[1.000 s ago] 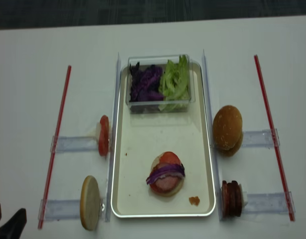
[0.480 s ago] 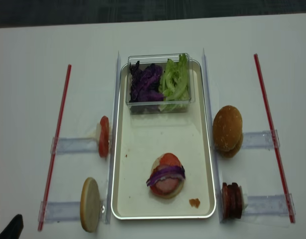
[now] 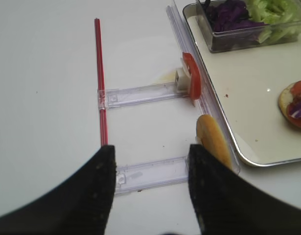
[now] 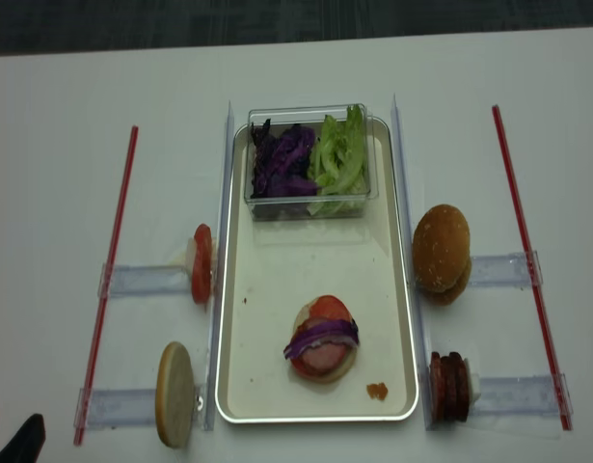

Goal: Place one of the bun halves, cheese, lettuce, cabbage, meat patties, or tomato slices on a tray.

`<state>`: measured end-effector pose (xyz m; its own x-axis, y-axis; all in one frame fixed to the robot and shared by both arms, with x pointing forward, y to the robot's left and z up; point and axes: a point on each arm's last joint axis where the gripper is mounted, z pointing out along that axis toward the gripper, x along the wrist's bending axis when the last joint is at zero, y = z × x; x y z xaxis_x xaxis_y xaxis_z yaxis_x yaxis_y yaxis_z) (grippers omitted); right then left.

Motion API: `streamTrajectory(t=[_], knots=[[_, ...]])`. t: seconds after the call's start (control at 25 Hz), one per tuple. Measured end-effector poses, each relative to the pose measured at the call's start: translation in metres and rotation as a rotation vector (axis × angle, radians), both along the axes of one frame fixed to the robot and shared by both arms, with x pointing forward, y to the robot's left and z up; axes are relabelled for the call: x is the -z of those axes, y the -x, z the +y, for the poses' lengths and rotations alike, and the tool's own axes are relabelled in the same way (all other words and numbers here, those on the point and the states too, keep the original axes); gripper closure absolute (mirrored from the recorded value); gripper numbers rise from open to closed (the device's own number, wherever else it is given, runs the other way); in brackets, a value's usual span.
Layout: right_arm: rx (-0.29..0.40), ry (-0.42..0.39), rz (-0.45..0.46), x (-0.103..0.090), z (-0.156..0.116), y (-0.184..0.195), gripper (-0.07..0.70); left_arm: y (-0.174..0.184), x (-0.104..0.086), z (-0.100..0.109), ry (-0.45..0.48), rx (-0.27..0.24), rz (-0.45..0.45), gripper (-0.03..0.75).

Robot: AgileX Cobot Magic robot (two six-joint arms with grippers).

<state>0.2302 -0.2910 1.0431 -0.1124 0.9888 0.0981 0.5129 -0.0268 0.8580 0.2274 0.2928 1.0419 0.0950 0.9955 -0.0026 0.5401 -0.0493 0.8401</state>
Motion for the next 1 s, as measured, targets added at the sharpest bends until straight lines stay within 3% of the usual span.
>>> streamTrajectory(t=[0.24, 1.0], knots=[[0.000, 0.000, 0.000, 0.0000, 0.0000, 0.0000, 0.230, -0.0002, 0.0006, 0.0007, 0.022, -0.024, 0.005, 0.357], [0.001, -0.001, 0.000, 0.0000, 0.0000, 0.0000, 0.230, 0.0003, 0.0006, 0.0007, 0.024, -0.025, 0.001, 0.358]])
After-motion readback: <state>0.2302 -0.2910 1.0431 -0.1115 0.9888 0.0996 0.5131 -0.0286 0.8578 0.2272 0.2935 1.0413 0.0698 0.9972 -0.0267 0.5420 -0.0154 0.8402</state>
